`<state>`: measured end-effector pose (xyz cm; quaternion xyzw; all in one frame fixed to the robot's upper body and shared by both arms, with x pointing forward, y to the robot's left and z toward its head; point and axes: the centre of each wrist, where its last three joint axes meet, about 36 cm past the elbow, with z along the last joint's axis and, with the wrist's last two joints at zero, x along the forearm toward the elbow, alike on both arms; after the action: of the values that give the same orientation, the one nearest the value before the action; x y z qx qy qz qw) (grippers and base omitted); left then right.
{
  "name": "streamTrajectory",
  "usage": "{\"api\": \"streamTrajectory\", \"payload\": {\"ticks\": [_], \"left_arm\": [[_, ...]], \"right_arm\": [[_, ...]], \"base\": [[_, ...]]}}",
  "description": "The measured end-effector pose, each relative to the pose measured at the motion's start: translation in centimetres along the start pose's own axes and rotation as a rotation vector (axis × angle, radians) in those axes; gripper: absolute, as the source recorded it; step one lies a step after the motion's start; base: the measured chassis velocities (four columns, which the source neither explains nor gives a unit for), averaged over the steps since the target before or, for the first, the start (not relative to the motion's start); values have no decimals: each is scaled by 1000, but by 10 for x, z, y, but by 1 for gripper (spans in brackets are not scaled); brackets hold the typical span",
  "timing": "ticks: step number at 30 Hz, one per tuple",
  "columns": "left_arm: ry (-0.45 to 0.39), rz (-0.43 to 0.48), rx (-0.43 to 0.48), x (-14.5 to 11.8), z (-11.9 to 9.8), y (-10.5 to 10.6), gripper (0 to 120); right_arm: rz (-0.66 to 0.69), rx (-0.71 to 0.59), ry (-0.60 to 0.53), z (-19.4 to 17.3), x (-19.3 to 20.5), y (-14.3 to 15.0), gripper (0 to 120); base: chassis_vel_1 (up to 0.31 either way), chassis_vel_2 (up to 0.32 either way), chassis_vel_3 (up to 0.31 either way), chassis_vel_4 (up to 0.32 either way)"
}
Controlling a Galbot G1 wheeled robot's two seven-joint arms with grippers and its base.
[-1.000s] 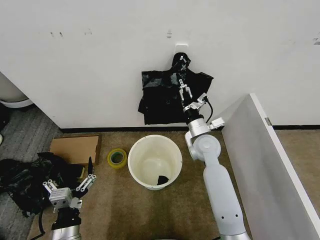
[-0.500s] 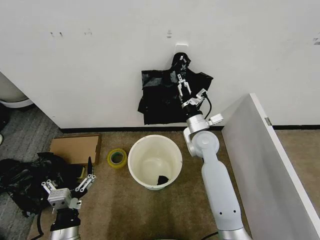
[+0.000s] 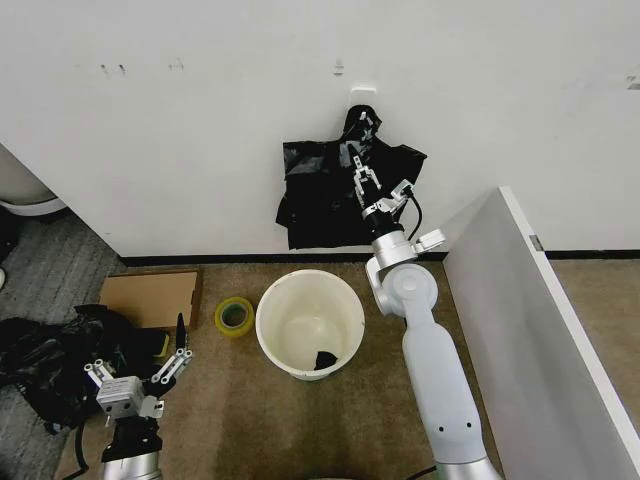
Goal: Place the garbage bag over the trash bin.
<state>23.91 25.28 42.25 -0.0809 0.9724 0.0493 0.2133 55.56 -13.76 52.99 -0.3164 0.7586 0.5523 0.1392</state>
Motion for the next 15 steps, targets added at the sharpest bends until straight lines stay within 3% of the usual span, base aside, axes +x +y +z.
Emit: {"api": "streamTrajectory", "payload": {"ticks": [4,15], "left_arm": [[0,-1,0,0,0,0,100],[6,-3,9,0,3,-3,100]], "right_arm": [[4,7,2,-2,0,-1,0],[43,70,76,7,35,1,0]], "base": [[0,0,0,0],[0,0,0,0]]}}
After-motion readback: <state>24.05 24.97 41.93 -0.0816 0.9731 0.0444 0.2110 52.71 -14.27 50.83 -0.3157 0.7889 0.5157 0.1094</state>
